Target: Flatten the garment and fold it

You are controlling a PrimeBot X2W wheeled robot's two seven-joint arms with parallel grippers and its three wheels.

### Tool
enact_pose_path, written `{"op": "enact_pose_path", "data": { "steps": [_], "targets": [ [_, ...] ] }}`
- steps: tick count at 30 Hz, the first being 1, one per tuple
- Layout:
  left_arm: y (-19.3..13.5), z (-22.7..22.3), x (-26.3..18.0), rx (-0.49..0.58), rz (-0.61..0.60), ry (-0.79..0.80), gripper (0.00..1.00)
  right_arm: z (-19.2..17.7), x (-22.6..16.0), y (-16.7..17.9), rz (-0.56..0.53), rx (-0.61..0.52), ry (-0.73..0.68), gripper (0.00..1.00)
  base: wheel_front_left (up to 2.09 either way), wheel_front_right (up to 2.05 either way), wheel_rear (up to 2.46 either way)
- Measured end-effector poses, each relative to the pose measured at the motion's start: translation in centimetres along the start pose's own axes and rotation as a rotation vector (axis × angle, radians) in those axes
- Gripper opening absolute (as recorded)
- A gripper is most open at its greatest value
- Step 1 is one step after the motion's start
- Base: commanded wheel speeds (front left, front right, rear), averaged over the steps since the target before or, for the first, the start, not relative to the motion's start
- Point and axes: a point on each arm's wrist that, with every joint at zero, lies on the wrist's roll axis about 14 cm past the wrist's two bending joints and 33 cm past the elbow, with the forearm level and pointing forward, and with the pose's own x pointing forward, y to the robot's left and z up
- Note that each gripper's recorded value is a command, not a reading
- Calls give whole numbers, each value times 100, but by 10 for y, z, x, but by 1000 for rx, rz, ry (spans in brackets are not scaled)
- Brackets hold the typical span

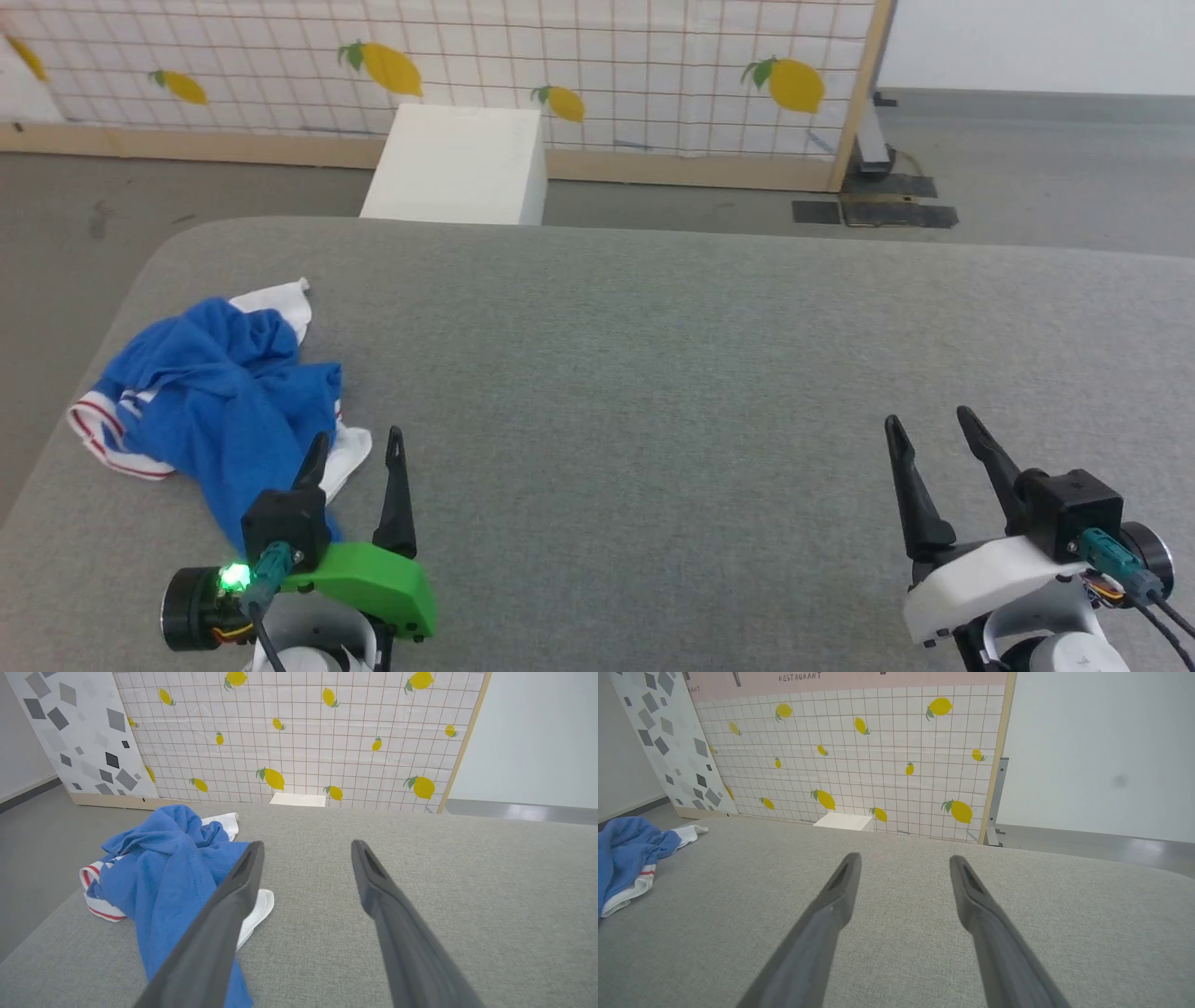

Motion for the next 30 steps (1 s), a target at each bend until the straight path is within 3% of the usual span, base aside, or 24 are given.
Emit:
{"op": "enact_pose_path", "data": {
  "steps": [30],
  "targets": [
    [86, -7, -66, -29, 313, -9, 100, -24, 38, 102, 306, 59, 41, 100, 0, 0, 0]
  ]
}}
